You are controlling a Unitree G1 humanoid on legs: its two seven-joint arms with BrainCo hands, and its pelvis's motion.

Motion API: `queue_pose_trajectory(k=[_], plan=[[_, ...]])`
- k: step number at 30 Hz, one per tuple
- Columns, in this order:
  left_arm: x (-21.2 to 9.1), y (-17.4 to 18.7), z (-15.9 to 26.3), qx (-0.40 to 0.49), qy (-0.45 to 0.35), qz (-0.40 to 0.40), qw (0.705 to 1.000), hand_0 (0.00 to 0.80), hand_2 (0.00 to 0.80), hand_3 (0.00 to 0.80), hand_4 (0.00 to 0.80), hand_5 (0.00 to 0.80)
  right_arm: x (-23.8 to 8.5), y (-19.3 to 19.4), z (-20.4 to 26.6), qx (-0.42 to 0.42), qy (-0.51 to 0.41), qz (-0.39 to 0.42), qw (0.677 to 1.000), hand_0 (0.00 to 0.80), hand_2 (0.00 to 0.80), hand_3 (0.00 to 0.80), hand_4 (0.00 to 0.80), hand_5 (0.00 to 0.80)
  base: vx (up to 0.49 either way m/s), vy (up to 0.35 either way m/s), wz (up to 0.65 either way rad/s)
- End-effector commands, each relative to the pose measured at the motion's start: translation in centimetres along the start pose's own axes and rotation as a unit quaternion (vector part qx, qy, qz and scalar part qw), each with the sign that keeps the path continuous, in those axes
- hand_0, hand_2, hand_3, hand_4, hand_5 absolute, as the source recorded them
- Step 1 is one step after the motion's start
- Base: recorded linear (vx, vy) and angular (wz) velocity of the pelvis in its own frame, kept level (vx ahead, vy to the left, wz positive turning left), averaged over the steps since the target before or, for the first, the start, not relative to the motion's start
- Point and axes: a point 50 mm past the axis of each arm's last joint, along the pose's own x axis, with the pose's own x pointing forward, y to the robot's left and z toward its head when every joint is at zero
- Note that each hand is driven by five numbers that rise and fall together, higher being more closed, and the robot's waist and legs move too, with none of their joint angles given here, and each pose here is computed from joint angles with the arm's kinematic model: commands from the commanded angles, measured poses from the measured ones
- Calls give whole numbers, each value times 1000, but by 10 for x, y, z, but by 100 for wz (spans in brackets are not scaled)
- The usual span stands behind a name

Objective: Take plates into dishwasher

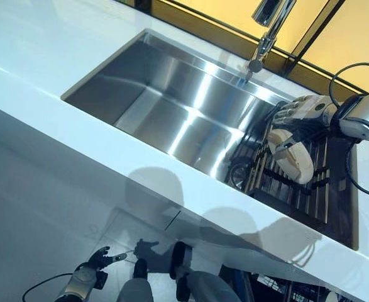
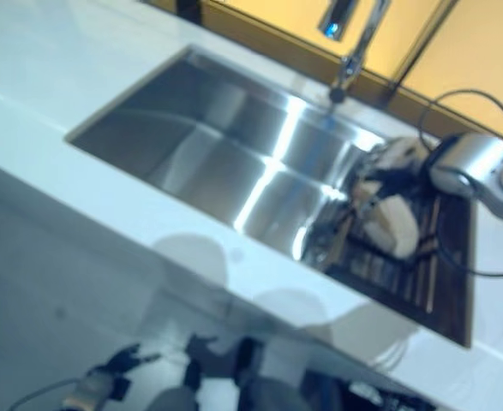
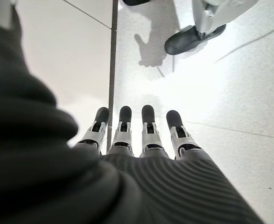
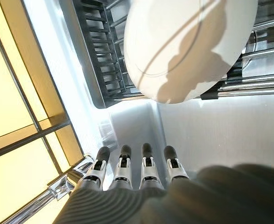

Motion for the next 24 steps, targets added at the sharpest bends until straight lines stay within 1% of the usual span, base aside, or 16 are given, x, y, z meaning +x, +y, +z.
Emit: queue_pose_trajectory(k=[1,3,7,11,14,18,21,24], plan=[[-4,7,-10,0,7,6,1000,0,0,0,0,0,-16,-4,-22,15,44,-17,999,0,0,0,0,0,0,0,0],[-4,7,-10,1,8,7,1000,0,0,0,0,0,-14,-4,-20,2,40,-10,999,0,0,0,0,0,0,0,0],[-3,9,-9,0,6,9,1000,0,0,0,0,0,-13,-1,-15,-53,26,7,998,0,0,0,0,0,0,0,0],[-3,9,-9,-3,5,8,1000,0,0,0,0,0,-11,0,-10,-54,18,15,998,0,0,0,0,0,0,0,0],[-3,10,-8,-4,4,9,1000,0,0,0,0,0,-9,2,-8,-34,15,19,999,0,0,0,0,0,0,0,0],[-3,10,-7,-4,4,10,1000,0,0,0,0,0,-8,1,-8,1,17,20,1000,0,0,0,0,0,0,0,0],[-2,9,-5,-5,1,9,1000,0,0,0,0,0,-7,4,-12,78,38,18,996,0,0,0,0,0,0,0,0],[-2,7,-5,-9,-1,8,1000,0,0,0,0,0,-8,12,-22,173,81,14,981,0,0,0,0,0,-6,11,0]])
